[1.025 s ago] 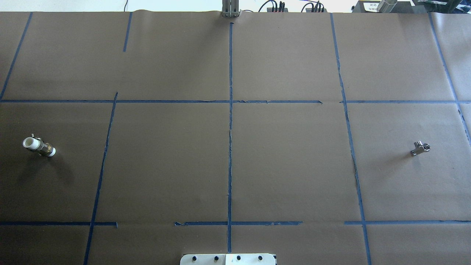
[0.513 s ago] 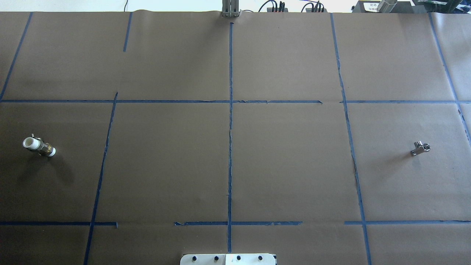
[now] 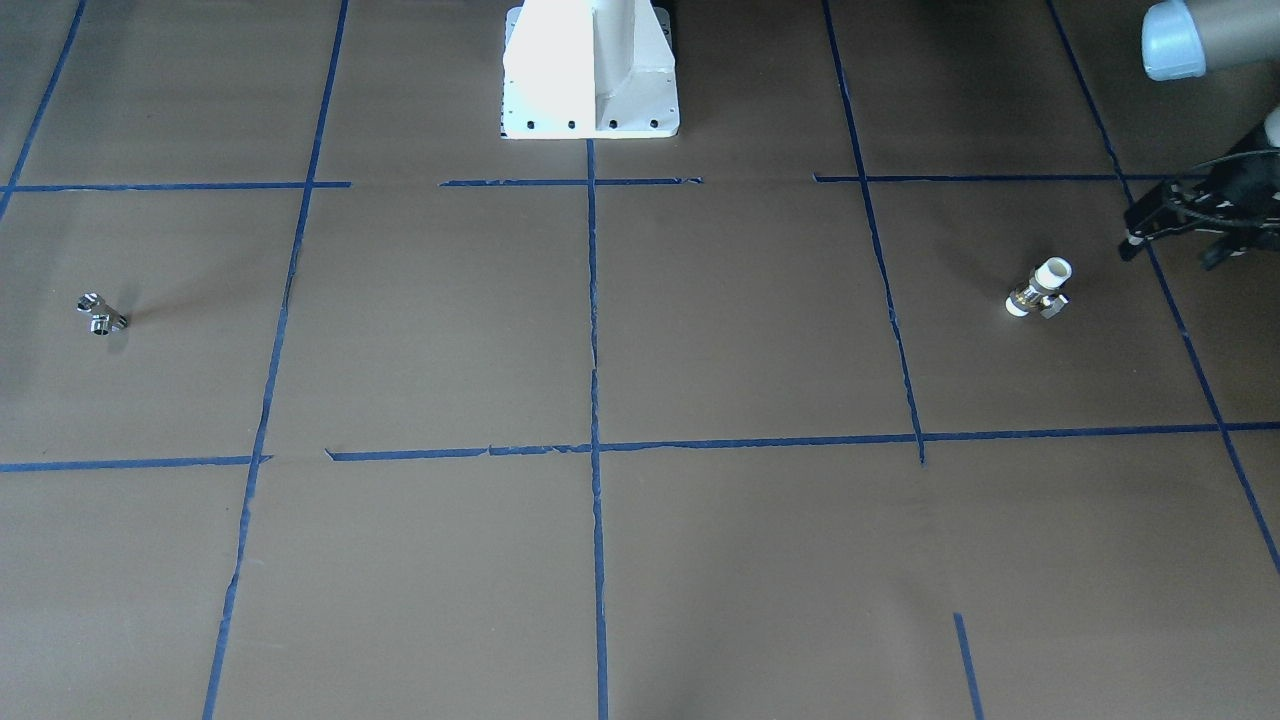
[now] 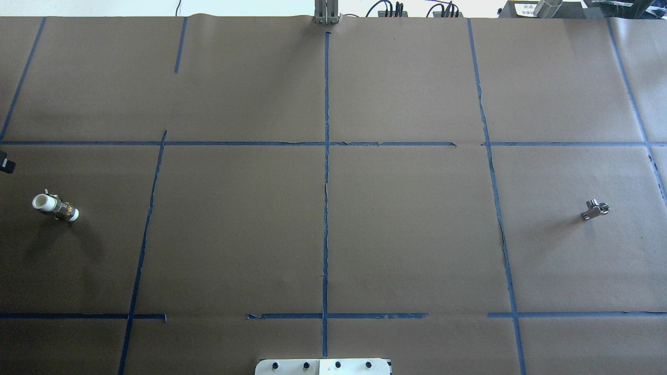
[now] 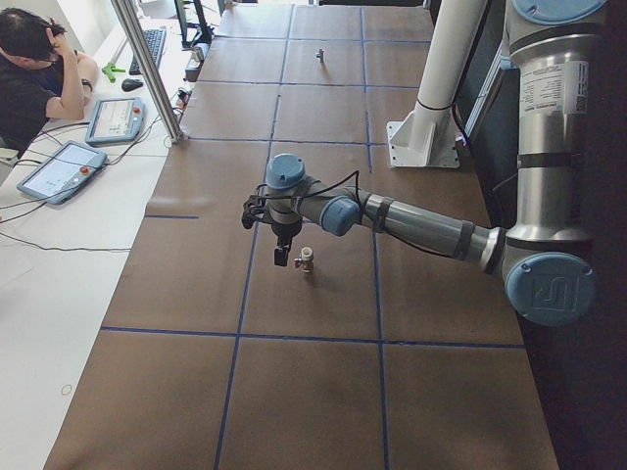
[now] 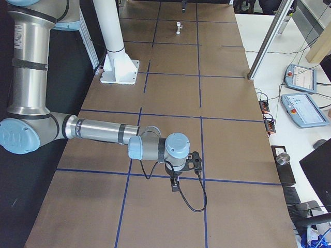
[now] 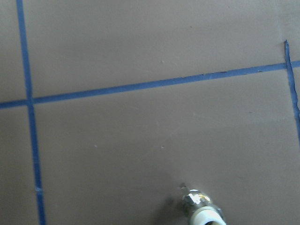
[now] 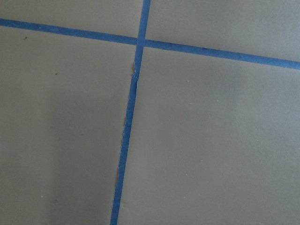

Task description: Assemble PPR valve and pipe with both arms

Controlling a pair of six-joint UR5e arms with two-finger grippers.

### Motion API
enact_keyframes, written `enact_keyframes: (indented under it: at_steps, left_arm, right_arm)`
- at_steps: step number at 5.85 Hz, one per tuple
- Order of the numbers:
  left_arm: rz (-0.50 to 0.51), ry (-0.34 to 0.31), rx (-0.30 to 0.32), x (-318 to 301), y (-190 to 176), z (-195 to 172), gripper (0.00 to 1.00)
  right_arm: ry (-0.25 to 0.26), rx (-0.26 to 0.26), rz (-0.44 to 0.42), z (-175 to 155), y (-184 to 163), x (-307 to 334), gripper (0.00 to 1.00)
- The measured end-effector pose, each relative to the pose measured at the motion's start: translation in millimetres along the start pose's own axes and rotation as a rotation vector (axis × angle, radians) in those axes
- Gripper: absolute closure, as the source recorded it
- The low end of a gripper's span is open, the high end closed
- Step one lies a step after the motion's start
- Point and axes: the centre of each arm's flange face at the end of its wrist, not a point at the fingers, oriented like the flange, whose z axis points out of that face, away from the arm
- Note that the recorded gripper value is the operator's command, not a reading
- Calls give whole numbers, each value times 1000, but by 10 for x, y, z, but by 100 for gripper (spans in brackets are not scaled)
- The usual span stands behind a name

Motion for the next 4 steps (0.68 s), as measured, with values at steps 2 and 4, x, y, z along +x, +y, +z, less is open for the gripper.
enact_keyframes:
  at_steps: [2,4]
  left_arm:
    - [-64,-9,13,283,297,386,0]
    - [-61,-15,-15,411,391,595,0]
  right_arm:
    - [-1,-2,1,9,7,7,0]
    - [-4,-2,2,13,11,8,0]
